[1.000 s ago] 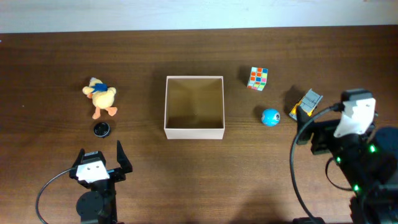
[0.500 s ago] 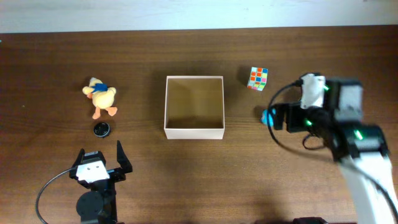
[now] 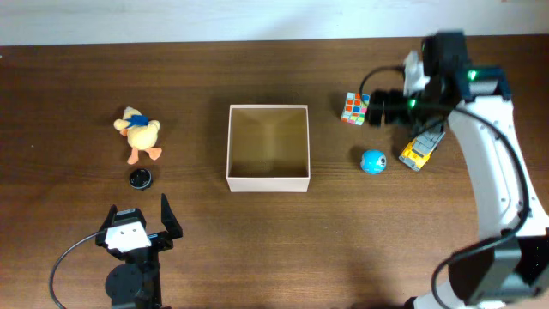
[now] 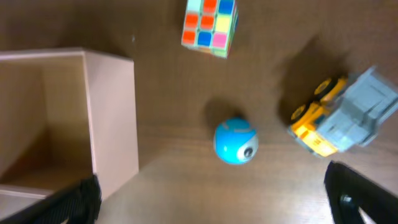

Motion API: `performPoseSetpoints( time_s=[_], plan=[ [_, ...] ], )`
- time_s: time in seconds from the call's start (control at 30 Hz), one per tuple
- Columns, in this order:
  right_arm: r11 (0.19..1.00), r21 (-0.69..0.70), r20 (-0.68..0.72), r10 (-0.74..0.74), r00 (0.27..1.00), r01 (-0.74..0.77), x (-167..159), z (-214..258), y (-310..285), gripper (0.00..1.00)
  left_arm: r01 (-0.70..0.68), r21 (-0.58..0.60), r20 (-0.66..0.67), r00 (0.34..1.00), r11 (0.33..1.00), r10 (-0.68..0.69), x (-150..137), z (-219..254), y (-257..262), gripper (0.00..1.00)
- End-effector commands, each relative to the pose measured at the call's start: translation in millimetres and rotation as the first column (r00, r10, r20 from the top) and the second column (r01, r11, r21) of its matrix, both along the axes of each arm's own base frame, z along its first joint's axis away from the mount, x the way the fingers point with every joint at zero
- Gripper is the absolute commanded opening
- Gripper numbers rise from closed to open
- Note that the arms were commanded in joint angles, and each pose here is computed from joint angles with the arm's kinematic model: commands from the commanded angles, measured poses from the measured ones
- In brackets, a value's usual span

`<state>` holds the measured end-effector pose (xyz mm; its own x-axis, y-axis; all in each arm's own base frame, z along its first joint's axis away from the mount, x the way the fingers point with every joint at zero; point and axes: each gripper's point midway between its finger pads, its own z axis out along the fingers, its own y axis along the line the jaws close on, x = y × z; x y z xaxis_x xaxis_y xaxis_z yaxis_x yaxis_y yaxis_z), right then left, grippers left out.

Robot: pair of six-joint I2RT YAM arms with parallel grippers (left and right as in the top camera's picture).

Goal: Pack container
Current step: 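Move the right gripper up toward the Rubik's cube, then lower the right gripper onto the Rubik's cube and grasp it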

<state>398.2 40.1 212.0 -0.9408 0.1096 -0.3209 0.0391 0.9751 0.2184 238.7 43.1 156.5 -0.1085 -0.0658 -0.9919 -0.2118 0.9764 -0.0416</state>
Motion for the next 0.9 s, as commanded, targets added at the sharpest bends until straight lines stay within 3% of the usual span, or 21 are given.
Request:
performPoseSetpoints(
  time_s=[0.0, 0.27, 0.43, 0.67, 0.87],
  plan=[
    [0.999, -0.031, -0.007, -0.011, 1.0, 0.011, 25, 6, -3, 0.99, 0.011, -0.014, 0.008, 1.0, 1.0, -0.011, 0, 0, -2, 0.99],
    [0.999, -0.046, -0.074, -0.011, 0.997, 0.008, 54, -27, -5, 0.99, 0.011, -0.014, 0.008, 1.0, 1.0, -0.011, 0, 0, -2, 0.99],
    [0.989, -0.088, -0.097, 0.107, 0.99, -0.115, 59, -48, -6, 0.99, 0.011, -0.014, 0.008, 1.0, 1.0, -0.011, 0, 0, -2, 0.99],
    [0.991, -0.098, 0.091, 0.096, 0.991, -0.087, 105, -36, -4, 0.99, 0.011, -0.014, 0.008, 1.0, 1.0, -0.011, 0, 0, -2, 0.99],
    [0.987, -0.142, 0.153, 0.097, 0.983, -0.075, 134, -51, -1, 0.99, 0.011, -0.014, 0.008, 1.0, 1.0, -0.011, 0, 0, -2, 0.99]
  ],
)
